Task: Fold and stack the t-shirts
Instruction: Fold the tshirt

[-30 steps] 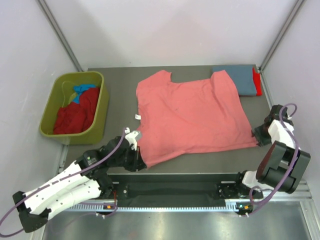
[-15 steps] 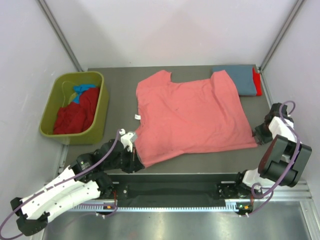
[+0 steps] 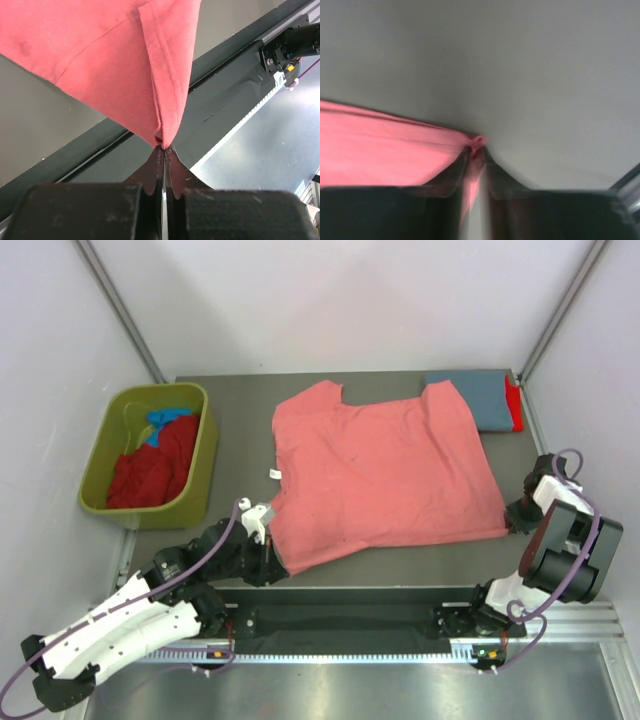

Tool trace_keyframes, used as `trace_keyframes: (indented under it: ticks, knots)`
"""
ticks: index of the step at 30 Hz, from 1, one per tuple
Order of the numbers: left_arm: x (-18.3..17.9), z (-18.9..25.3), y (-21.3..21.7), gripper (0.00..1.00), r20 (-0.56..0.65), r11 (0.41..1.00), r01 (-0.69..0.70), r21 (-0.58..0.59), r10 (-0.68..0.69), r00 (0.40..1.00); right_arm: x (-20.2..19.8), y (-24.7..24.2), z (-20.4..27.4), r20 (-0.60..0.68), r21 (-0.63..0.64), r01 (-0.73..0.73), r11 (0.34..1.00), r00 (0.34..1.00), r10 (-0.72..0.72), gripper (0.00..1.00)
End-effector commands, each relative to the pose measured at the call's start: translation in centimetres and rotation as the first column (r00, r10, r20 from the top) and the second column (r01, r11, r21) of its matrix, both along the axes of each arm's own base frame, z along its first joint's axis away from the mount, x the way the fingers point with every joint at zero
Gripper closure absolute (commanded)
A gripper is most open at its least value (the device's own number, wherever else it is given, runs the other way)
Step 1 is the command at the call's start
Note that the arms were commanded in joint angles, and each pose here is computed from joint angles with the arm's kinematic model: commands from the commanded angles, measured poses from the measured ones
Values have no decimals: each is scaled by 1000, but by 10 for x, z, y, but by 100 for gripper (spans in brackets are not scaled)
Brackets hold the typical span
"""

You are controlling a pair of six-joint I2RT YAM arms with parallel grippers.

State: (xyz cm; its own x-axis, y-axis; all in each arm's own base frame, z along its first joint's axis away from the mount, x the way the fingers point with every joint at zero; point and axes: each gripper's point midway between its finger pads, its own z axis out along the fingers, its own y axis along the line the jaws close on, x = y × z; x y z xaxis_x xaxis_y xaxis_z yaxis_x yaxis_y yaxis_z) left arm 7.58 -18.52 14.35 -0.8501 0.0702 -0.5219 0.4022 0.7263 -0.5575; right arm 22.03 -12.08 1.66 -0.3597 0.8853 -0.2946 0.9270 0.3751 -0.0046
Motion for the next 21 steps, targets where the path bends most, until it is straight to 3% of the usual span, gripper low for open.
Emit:
trace_keyframes:
  ticks: [1,6,12,17,19,21]
  knots:
    - [-5,-2,1,100,-49,1000,-22,-1,22,999,-6,-20,2,-17,-96,35,995,999,-37,98]
    - [-2,0,0,100,-57,999,-29,21,30,998,-16,-39,33,8,-238,63,969,998,-63,100]
    - [2,8,3,100,-58,997,-49,63,52,997,-34,-43,57,21,-312,66,948,998,-63,100]
    - [12,-2,13,100,-46,983,-92,160,100,994,-26,-36,53,78,-289,46,956,997,-24,100]
    - [12,-7,13,100,-69,977,-90,194,105,992,-18,-26,44,110,-229,27,973,994,-2,94]
    - [10,-5,14,100,-89,974,-102,202,122,989,-17,-18,34,105,-181,18,983,995,1,97]
